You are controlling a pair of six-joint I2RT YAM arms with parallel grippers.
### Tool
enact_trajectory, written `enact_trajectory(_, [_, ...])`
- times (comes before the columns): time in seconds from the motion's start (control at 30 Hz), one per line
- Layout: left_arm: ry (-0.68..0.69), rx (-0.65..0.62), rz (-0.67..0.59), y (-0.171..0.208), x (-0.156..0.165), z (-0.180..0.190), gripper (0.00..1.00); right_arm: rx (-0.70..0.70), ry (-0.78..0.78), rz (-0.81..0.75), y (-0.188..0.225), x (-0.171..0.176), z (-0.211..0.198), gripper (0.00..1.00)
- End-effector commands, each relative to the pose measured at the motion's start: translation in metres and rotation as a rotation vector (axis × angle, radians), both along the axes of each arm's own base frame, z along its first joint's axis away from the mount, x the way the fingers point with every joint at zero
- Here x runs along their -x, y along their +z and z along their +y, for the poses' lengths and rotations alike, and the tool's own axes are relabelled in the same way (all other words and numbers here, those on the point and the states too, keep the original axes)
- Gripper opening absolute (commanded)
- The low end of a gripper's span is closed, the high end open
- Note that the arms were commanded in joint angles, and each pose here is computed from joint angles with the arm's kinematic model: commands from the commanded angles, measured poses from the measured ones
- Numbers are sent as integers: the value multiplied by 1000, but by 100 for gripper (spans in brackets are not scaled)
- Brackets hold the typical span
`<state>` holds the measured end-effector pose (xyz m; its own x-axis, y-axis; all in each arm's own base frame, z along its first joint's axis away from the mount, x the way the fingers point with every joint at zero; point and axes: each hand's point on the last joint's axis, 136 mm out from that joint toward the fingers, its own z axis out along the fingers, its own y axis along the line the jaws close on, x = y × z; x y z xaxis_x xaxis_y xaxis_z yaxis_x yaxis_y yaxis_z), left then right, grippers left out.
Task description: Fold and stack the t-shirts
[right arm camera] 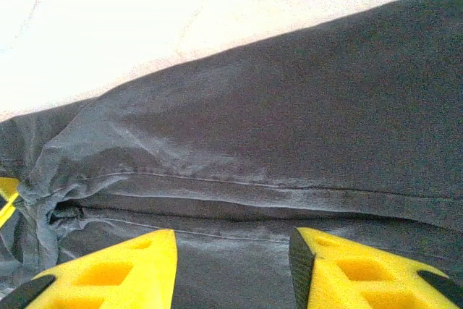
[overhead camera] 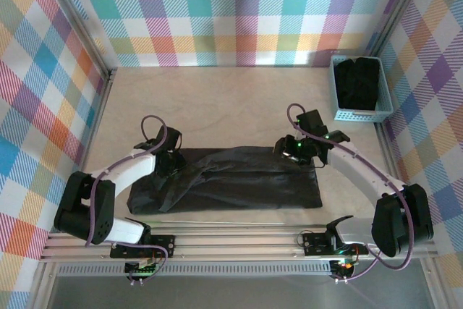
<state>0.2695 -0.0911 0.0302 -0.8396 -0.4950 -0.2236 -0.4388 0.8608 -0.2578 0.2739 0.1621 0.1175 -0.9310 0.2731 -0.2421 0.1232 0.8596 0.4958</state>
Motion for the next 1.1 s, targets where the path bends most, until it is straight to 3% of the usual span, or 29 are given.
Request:
enact_trajectory(0.0, [8,31,-27,6,2,-3,10,-2,-1,1,5,-2,3,45])
enact_trajectory(0.07, [17,23,-40,15,6,-1,0,0,0,0,4,-1,3,45])
enact_trajectory(0.33, [-60,66,-92,52,40,-29,0,-21,1,6,6,-1,7,45])
enact_trajectory(0.6, [-211,112,-44,47,79,-61,0,-23,-3,11,8,-2,8,45])
enact_trajectory(0.9, [-279,164,-16,26,91,-96,0,-20,-2,41,-2,0,10,45])
enact_trajectory(1.07, [-348,250,-44,37,91,-119,44,-7,-1,69,-12,2,10,45])
